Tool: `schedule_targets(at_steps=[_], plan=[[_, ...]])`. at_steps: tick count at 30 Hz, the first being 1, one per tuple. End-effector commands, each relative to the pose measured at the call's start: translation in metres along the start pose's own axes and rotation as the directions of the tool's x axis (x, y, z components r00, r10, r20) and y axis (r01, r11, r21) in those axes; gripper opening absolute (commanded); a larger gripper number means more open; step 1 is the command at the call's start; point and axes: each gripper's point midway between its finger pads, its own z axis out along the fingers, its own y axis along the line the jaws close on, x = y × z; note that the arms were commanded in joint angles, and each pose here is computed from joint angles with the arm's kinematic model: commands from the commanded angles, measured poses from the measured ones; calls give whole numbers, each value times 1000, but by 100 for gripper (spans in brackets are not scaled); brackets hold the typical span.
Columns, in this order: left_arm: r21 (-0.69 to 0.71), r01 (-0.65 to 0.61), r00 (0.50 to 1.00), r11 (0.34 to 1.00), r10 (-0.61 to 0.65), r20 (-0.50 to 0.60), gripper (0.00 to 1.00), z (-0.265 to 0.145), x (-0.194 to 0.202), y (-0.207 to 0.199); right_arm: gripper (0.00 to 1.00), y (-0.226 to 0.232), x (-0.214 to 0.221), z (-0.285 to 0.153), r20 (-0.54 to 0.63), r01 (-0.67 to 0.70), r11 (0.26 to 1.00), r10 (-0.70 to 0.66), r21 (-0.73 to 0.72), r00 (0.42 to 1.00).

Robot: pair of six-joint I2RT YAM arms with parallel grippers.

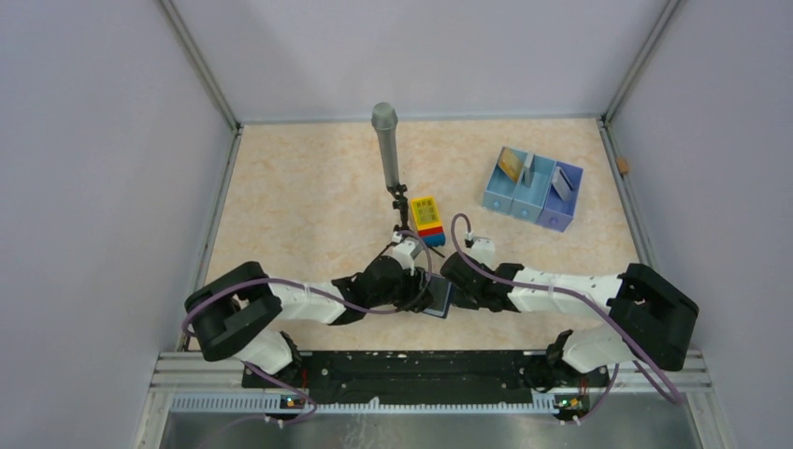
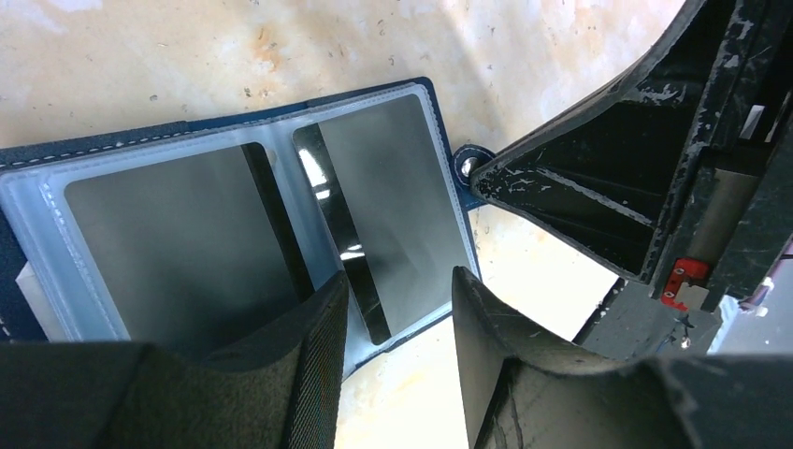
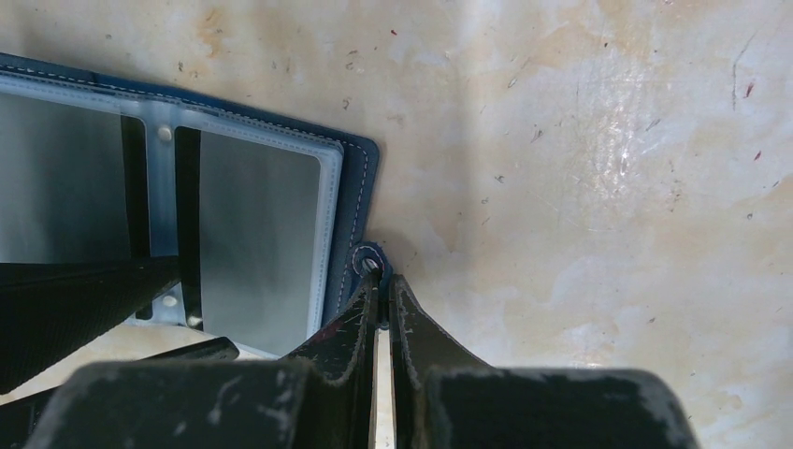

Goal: Put the credit cards into the card holder
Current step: Insert the credit card into the card holder.

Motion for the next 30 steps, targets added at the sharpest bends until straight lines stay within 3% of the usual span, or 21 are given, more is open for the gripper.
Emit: schedule_targets(at_steps=[1,8,18,22,30], plan=[[141,28,997,990,-37,62,46,1,-15,-34,0,2,1,-1,6,-16,1000,16,-16,1000],[116,12,995,993,-23,100,53,-10,-27,-34,0,-3,0,-1,13,-14,1000,14,4,1000],[-51,6,998,999,-3,63,73,-46,-38,0,0,-14,-4,1,28,-5,1000,5,-5,1000],[-141,108,994,984,-102,45,74,-62,-37,38,0,-18,-7,3,35,13,999,-12,-40,999],[-81,242,970,967,-241,21,63,-72,-34,52,0,-27,-4,8,16,0,993,2,-120,1000]])
